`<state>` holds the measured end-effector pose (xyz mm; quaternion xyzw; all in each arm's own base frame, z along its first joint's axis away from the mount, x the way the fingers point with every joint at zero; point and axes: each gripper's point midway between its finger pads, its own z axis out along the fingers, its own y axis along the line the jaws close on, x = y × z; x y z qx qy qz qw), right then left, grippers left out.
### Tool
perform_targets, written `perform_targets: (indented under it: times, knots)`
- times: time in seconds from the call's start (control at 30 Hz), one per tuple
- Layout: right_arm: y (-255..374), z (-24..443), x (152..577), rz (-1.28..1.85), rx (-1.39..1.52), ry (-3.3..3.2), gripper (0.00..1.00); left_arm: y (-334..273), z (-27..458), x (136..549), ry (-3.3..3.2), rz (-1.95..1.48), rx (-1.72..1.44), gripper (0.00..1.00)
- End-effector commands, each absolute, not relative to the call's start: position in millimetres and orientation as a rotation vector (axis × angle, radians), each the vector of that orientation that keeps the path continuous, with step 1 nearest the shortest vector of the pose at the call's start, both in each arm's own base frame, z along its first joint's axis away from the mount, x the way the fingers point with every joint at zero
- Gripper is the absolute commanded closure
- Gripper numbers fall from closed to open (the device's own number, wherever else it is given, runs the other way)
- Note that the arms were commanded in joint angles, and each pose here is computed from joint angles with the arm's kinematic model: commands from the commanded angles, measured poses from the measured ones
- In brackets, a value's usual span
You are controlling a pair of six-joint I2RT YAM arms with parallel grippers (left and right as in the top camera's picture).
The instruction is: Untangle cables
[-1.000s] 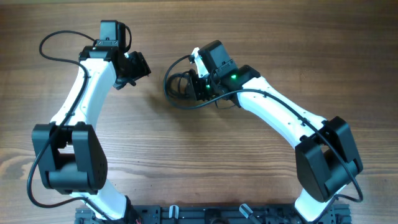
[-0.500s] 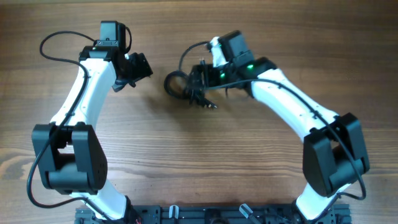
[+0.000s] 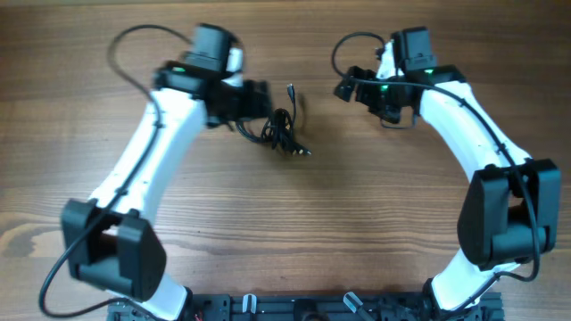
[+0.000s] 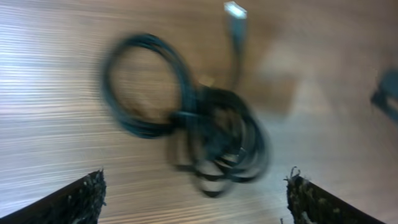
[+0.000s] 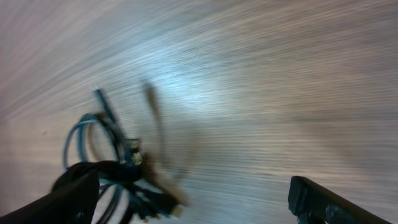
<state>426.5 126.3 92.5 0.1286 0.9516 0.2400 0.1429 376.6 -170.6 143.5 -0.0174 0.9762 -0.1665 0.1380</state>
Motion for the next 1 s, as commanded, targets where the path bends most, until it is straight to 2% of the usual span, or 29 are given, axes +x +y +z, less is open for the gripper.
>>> perform_targets:
  times: [0.0, 0.07, 0.3, 0.33, 0.37, 0.43, 0.5, 0.6, 0.67, 0.77, 0.8, 0.9, 0.93, 0.97]
  knots:
    - [100, 105, 428, 0.614, 0.396, 2.719, 0.01, -205, 131, 370, 2.85, -0.499, -0.025, 0.03]
    - [94, 104, 427, 0.609, 0.42, 2.728, 0.0, -209, 121, 373, 2.841, -0.401, -0.042, 0.0]
    - [94, 103, 423, 0.612, 0.397, 2.744, 0.01, -204, 82, 376, 2.862, -0.125, -0.047, 0.01]
    - [95, 102, 422, 0.617, 0.395, 2.748, 0.0, -198, 79, 376, 2.86, -0.072, -0.053, 0.07]
    - [97, 102, 420, 0.63, 0.395, 2.756, 0.0, -185, 78, 378, 2.85, 0.01, -0.072, 0.18]
    - [102, 103, 415, 0.674, 0.391, 2.773, 0.0, -162, 79, 381, 2.846, 0.099, -0.119, 0.54]
    - [109, 104, 411, 0.736, 0.373, 2.779, 0.0, -150, 78, 383, 2.856, 0.109, -0.159, 0.56]
    - [127, 105, 404, 0.847, 0.272, 2.784, 0.02, -131, 77, 385, 2.872, 0.13, -0.222, 0.52]
    - [135, 102, 400, 0.88, 0.247, 2.793, 0.07, -122, 76, 386, 2.877, 0.14, -0.252, 0.56]
    - [149, 95, 395, 0.916, 0.2, 2.797, 0.19, -111, 75, 386, 2.891, 0.157, -0.285, 0.6]
    - [154, 93, 393, 0.921, 0.183, 2.798, 0.27, -107, 75, 385, 2.897, 0.164, -0.293, 0.61]
    - [170, 90, 389, 0.936, 0.12, 2.791, 0.69, -100, 72, 382, 2.911, 0.179, -0.313, 0.6]
    - [176, 90, 388, 0.939, 0.098, 2.788, 0.74, -99, 70, 381, 2.913, 0.18, -0.315, 0.59]
    - [181, 90, 387, 0.943, 0.077, 2.785, 0.75, -99, 67, 381, 2.913, 0.181, -0.317, 0.58]
